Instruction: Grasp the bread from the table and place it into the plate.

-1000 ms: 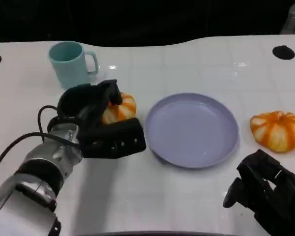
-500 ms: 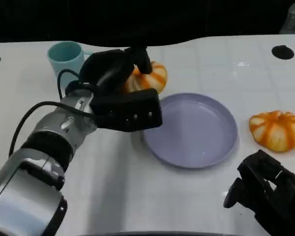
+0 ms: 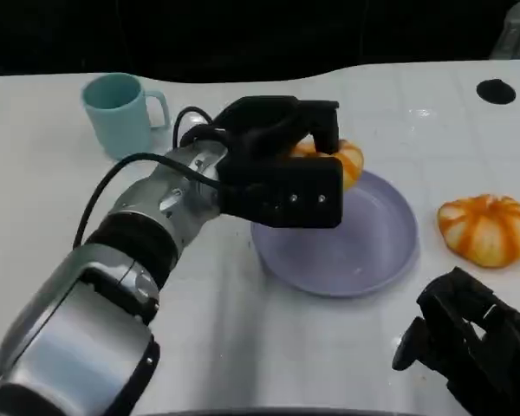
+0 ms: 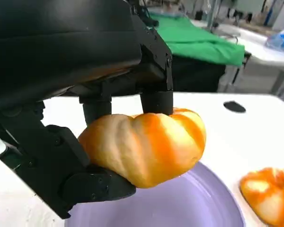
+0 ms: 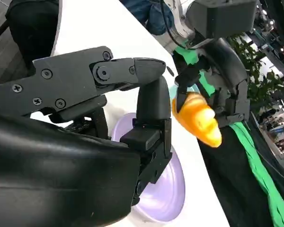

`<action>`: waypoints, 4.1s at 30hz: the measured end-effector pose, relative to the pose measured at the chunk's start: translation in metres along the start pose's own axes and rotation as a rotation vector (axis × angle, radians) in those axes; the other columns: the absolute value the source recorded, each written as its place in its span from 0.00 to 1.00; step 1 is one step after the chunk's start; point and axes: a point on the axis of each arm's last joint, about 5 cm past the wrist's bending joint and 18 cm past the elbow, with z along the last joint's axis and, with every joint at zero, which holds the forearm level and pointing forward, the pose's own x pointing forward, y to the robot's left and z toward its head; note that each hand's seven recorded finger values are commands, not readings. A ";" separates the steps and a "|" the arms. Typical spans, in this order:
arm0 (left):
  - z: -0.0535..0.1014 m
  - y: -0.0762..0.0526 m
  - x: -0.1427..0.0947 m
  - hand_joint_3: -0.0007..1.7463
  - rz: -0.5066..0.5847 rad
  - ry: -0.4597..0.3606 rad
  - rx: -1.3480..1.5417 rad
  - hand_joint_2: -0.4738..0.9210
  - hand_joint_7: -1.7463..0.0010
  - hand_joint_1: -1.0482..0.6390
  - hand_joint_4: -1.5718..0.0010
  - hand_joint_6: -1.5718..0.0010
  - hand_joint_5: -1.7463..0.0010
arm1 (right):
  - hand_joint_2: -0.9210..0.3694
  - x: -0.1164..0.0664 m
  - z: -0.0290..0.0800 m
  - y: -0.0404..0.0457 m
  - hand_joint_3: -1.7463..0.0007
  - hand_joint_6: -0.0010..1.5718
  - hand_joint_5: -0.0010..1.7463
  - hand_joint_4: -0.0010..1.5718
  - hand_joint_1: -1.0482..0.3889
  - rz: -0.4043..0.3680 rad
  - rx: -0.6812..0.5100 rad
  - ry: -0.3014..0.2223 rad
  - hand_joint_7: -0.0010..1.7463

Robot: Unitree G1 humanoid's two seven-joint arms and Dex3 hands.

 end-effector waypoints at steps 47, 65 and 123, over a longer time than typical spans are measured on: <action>0.004 -0.016 0.004 0.24 -0.284 0.080 -0.084 1.00 0.99 0.07 1.00 0.97 1.00 | 0.00 -0.001 -0.001 0.0002 0.87 0.35 1.00 0.42 0.36 0.008 0.006 -0.003 0.91; -0.041 -0.008 -0.037 0.17 -0.021 -0.145 -0.950 1.00 0.92 0.24 0.77 0.66 0.54 | 0.00 -0.001 -0.001 0.0004 0.87 0.36 1.00 0.42 0.35 -0.003 0.004 -0.002 0.92; -0.005 -0.089 -0.199 0.25 0.472 0.217 -2.033 1.00 0.00 0.29 0.48 0.65 0.00 | 0.00 0.000 0.004 0.0013 0.88 0.33 1.00 0.40 0.35 0.009 -0.002 -0.006 0.91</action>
